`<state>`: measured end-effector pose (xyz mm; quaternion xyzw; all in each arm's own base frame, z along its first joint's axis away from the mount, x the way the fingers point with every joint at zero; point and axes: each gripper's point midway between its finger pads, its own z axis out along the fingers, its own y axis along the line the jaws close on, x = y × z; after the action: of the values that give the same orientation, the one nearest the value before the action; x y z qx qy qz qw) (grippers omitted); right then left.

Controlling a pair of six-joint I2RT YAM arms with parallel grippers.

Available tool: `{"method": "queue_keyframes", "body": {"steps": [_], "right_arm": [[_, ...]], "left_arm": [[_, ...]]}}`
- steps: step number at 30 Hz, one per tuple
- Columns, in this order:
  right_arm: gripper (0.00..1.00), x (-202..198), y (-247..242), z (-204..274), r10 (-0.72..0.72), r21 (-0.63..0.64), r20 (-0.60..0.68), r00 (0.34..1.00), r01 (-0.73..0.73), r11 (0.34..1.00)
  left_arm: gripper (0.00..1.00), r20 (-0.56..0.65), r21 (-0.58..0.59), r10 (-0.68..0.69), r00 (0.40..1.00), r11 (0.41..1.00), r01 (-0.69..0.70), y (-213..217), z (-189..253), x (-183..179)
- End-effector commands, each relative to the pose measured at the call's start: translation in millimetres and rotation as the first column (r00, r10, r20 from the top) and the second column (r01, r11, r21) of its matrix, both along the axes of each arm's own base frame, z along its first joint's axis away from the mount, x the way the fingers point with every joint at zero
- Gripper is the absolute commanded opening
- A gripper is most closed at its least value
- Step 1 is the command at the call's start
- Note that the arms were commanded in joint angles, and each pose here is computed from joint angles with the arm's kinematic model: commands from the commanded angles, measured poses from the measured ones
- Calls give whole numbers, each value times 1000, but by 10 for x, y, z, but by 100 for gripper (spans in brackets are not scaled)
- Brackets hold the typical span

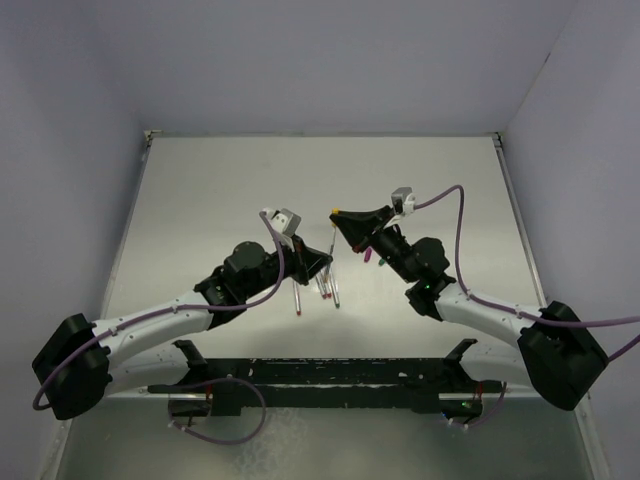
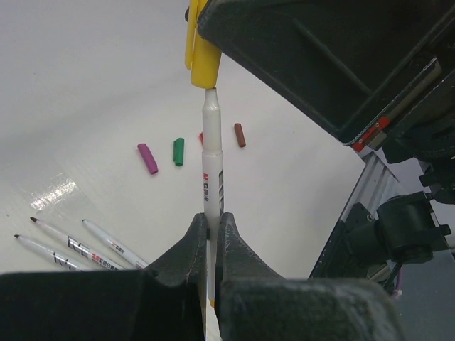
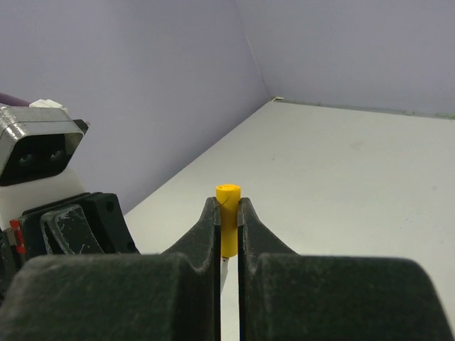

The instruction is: Insert the pens into the pen caps

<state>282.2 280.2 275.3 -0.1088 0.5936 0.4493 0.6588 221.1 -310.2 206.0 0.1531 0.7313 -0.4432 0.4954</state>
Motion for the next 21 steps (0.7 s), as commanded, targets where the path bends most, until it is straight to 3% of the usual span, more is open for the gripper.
{"method": "queue_keyframes", "body": {"steps": [1, 21], "right_arm": [[0, -43, 3, 252, 12, 60, 67, 998, -17, 998], [0, -138, 51, 195, 77, 111, 12, 997, -78, 991]], "left_arm": [[0, 59, -65, 19, 998, 998, -16, 22, 235, 11], [0, 84, -102, 48, 995, 994, -40, -17, 318, 100]]}}
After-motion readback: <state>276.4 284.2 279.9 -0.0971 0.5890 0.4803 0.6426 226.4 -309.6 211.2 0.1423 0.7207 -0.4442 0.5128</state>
